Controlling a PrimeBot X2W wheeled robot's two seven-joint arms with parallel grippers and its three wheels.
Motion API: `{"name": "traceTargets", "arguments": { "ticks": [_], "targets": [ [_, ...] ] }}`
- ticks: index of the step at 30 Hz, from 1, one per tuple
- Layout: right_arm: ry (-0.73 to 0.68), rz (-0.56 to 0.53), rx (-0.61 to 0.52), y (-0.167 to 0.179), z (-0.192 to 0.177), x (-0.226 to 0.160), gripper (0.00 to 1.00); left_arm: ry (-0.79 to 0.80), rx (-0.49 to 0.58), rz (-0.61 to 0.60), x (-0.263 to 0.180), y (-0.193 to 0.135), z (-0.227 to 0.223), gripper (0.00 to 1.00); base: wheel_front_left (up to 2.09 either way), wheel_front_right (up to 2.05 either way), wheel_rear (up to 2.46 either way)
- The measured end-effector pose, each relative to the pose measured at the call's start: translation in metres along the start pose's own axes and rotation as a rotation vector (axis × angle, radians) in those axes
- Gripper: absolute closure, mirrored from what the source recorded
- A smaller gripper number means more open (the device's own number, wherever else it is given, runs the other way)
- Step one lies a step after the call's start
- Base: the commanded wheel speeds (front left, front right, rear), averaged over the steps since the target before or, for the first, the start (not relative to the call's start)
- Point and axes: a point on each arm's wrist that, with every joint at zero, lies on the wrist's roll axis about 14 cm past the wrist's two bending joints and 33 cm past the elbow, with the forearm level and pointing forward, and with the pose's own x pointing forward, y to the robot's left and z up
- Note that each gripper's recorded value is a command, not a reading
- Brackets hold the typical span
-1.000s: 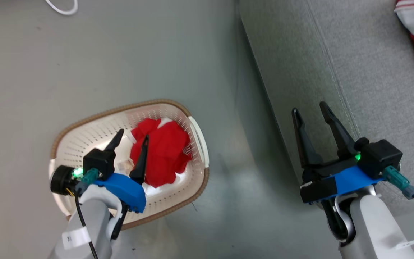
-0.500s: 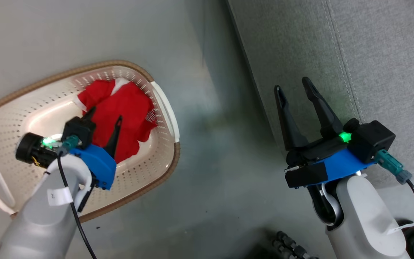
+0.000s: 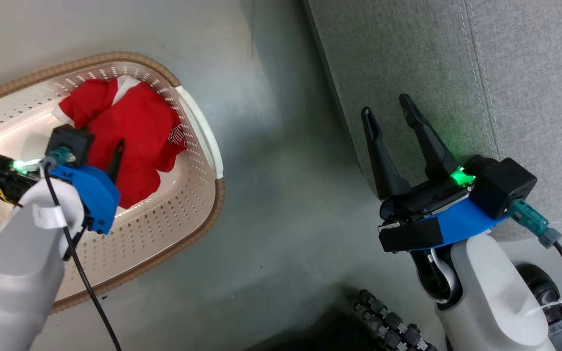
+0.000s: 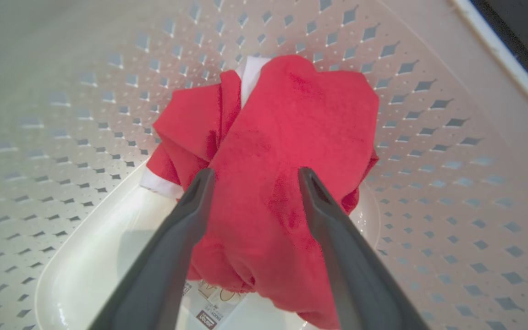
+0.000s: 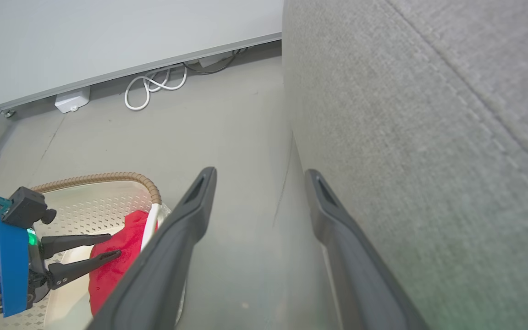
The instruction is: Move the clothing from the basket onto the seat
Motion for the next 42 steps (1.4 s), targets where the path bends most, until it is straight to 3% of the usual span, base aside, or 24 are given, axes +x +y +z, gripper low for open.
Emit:
{"name": "traceTargets", "arguments": {
  "ticks": [10,25,26,27,28,29,42],
  "targets": [
    [0.016,-0.005,0.004,-0.002,-0.009,0.002,0.00,0.063,0.001,0.018,0.012,0.018,-0.011,0.00,0.00,0.00,0.00],
    [0.032,0.004,0.015,0.002,-0.017,0.004,0.00,0.174,-0.028,-0.019,0.013,0.002,-0.037,0.00,0.00,0.00,0.00],
    [0.032,0.004,0.015,0.002,-0.017,0.004,0.00,0.177,-0.027,-0.016,0.014,0.003,-0.037,0.36,0.00,0.00,0.00],
    [0.032,0.004,0.015,0.002,-0.017,0.003,0.00,0.178,-0.025,-0.015,0.014,0.003,-0.037,0.61,0.00,0.00,0.00],
    [0.031,0.004,0.015,0.002,-0.017,0.003,0.00,0.179,-0.024,-0.013,0.014,0.003,-0.037,0.94,0.00,0.00,0.00],
    [0.031,0.004,0.016,0.002,-0.017,0.003,0.00,0.181,-0.022,-0.013,0.014,0.003,-0.037,1.00,0.00,0.00,0.00],
    [0.030,0.008,0.017,0.003,-0.017,0.004,0.00,0.176,-0.021,-0.012,0.017,0.001,-0.035,1.00,0.00,0.00,0.00]
  ]
}}
